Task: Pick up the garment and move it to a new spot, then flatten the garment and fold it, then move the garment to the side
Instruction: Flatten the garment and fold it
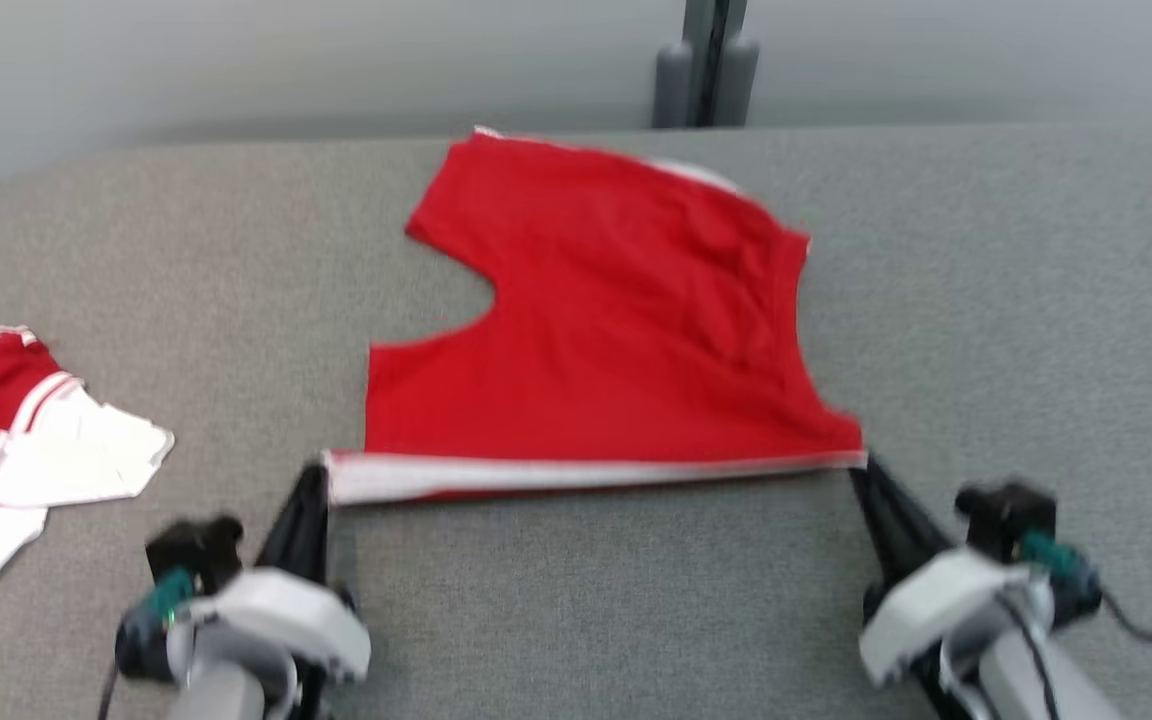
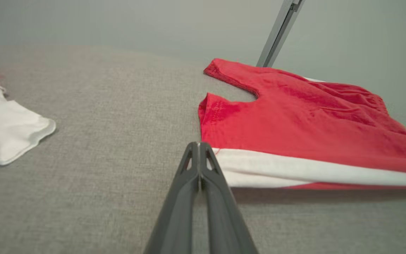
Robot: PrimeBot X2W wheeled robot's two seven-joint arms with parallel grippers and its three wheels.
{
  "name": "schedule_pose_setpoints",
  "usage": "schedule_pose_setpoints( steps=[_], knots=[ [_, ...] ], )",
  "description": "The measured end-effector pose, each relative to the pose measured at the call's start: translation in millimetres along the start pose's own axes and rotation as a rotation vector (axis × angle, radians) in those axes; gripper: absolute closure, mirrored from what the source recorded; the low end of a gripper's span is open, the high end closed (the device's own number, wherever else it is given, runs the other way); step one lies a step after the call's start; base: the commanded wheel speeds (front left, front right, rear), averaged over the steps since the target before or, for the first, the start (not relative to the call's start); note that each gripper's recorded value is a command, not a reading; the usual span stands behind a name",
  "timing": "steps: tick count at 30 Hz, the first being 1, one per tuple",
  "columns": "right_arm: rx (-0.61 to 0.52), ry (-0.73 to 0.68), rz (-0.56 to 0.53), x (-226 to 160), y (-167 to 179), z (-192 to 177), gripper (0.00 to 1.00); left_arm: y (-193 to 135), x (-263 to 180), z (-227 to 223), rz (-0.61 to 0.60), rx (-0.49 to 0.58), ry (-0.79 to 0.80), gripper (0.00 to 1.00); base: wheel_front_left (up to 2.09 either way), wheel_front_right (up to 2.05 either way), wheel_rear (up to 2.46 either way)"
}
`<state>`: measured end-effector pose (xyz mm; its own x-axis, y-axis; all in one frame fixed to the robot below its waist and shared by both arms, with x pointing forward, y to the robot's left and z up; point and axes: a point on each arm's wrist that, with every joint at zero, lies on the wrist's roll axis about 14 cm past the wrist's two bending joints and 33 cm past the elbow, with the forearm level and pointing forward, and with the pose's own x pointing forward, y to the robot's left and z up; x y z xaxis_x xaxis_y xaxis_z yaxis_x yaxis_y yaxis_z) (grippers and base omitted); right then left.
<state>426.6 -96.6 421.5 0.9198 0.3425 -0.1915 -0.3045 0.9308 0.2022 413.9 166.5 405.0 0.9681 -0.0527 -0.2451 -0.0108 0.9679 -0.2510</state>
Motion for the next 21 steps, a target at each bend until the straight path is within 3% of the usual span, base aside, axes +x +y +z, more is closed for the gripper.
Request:
schedule_pose_setpoints(
  steps=[7, 17, 21],
  knots=[
    [0.061, 0.060, -0.045, -64, 11, -36, 1.00, 5, -62, -36, 0.023, -0.014, 0.066, 1.00, 0.00, 0.00, 0.00],
    [0.113, 0.030, -0.084, -103, 20, -43, 1.00, 13, -107, -53, 0.046, -0.004, 0.078, 1.00, 0.00, 0.00, 0.00],
    [0.114, 0.003, -0.074, -105, 25, -36, 1.00, 16, -109, -40, 0.049, -0.005, 0.028, 1.00, 0.00, 0.00, 0.00]
  ],
)
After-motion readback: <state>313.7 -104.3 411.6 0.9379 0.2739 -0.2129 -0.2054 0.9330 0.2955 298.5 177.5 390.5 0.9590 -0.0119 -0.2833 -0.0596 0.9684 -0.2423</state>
